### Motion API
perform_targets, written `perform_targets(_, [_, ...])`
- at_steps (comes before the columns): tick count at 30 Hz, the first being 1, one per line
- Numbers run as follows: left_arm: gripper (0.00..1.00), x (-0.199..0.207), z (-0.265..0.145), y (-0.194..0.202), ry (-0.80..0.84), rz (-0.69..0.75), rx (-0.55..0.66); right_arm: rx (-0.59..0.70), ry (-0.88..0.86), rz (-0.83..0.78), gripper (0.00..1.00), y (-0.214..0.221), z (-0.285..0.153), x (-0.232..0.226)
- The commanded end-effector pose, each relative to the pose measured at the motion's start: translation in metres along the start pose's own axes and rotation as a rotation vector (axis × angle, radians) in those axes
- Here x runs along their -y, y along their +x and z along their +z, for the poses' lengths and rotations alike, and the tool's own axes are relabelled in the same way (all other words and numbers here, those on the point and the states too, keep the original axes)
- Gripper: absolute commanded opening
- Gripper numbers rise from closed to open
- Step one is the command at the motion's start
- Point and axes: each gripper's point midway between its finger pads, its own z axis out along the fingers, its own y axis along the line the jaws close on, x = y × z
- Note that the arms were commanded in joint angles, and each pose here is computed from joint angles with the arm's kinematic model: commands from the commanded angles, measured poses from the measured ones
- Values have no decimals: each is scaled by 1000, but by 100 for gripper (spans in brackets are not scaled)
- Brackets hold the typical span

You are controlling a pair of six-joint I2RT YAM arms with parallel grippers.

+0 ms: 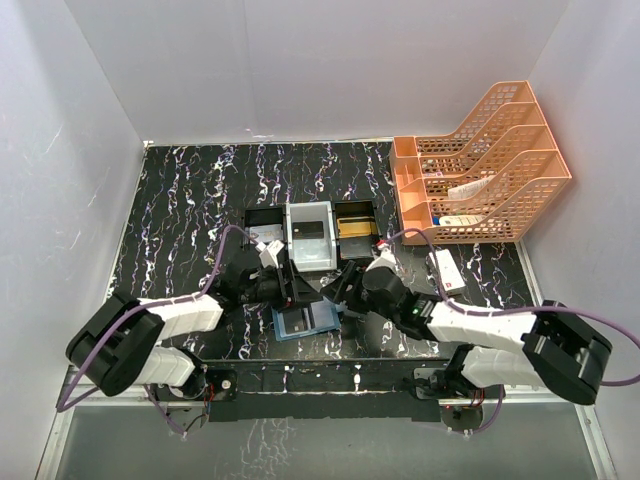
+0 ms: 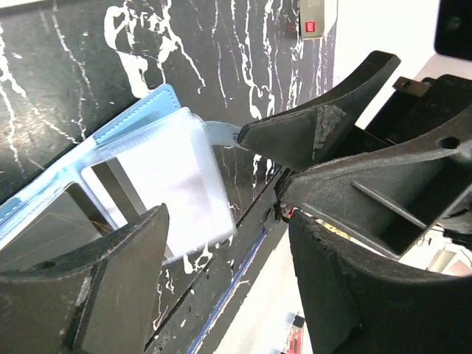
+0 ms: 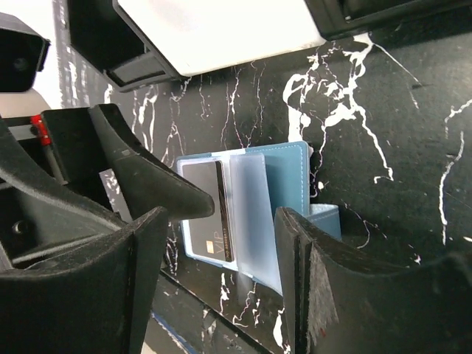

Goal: Take the credit cards out of the card holder

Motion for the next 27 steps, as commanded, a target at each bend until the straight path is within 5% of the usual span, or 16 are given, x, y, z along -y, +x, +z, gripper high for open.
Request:
perform_targets(1, [67,36,-1,-10,116,43,9,118,-137,109,56,-26,-13,-19])
perform_targets(7, [61,-8,-20,-24,-164,-22,159,97,-186,91,39,-22,-23,-18])
perform_targets(17, [57,-13,-24,-23,-187,-25,162,-45,-273,-71,31,-6,-5,-56])
perform_targets(22, [54,-7,-18,-24,-159,-22,144,-125,0,-28,30,16,26,-1])
perform_targets(27, [36,-12,-3,-13,-172,-21,42,-189,232,60,28,49,32,69])
